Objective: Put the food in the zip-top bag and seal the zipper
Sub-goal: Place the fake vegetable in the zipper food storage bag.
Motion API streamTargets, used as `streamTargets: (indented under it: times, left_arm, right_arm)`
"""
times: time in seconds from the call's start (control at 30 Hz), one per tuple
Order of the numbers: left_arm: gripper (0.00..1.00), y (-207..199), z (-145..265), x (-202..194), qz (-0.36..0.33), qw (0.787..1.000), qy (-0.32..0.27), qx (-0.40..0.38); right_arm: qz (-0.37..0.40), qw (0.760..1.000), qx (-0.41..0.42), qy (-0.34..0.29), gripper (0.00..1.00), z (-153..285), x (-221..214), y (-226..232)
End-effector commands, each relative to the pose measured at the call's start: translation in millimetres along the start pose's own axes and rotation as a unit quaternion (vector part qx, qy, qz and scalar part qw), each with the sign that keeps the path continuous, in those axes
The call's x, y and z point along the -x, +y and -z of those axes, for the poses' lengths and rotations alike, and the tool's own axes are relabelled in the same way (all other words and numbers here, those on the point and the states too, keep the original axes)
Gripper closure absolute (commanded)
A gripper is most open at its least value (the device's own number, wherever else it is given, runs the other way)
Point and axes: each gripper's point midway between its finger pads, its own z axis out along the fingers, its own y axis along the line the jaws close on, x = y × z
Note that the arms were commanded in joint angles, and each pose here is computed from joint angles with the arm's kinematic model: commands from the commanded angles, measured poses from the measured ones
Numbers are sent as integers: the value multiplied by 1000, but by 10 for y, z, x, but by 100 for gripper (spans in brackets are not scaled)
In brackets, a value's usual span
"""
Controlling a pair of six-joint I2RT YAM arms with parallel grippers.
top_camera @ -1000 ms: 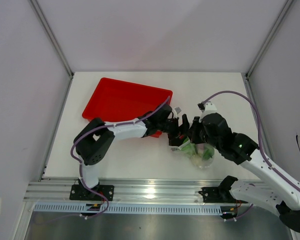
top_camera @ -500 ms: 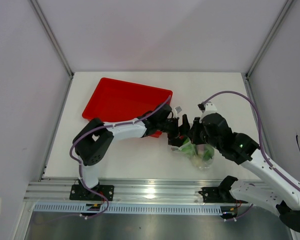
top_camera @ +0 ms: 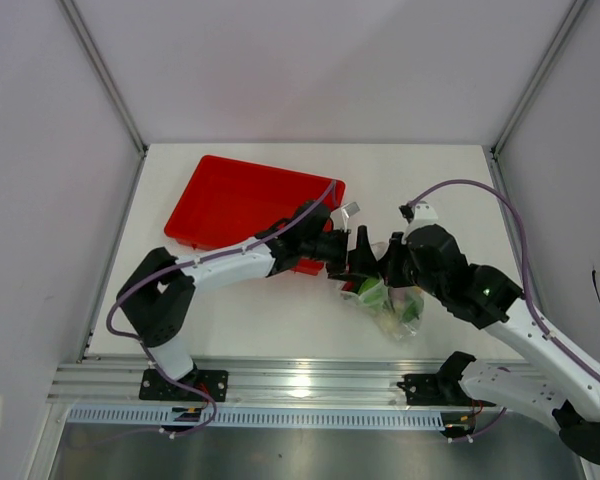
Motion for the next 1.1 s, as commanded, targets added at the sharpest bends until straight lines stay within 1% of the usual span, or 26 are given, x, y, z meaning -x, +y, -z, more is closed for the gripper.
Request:
streamTargets:
  times: [0.0,0.1,0.13,0.23,0.37,0.47,0.63,0.73,0.8,0.9,0.97,1.03,1.07]
  left_arm:
    - [0,-406,217,-13,-95,994,-24,-40]
    - [0,-311,250,2,-101,994,-34,-12]
    - [1,-231,284,8,-96,995,-40,12]
    - [0,-137,365,81,-94,992,-67,48]
    - [0,-76,459,159,-92,989,-91,77]
    - [0,-56,530,203,-94,986,-107,91]
    - [0,-130,618,255,-98,983,-125,91]
    - [0,-150,731,288,-99,979,-145,104]
    - [1,-153,895,354,-109,971,-175,125]
    - [1,-16,1080,381,-119,960,-200,158]
    - [2,134,1120,327,-114,959,-192,173]
    - [4,235,1080,236,-108,964,-175,170]
    - [8,302,1043,181,-102,966,-166,168]
  right_arm:
    - [-18,999,-4,-27,100,42,158,19]
    - [-20,999,-5,-28,100,60,154,5]
    - [-20,999,-5,-28,100,62,147,2]
    - [-21,999,-10,-28,100,69,134,-24]
    - [-22,999,-11,-27,100,71,100,-49]
    - [-22,999,-12,-25,100,69,76,-63]
    - [-22,999,-16,-26,100,47,59,-84]
    - [-19,999,-14,-30,100,53,90,-69]
    - [-19,999,-13,-35,100,82,133,-57]
    - [-14,999,-9,-38,100,138,181,-41]
    - [-12,999,-9,-38,100,161,184,-47]
    - [-12,999,-4,-41,100,193,191,-41]
    - [-12,999,-3,-42,100,201,195,-42]
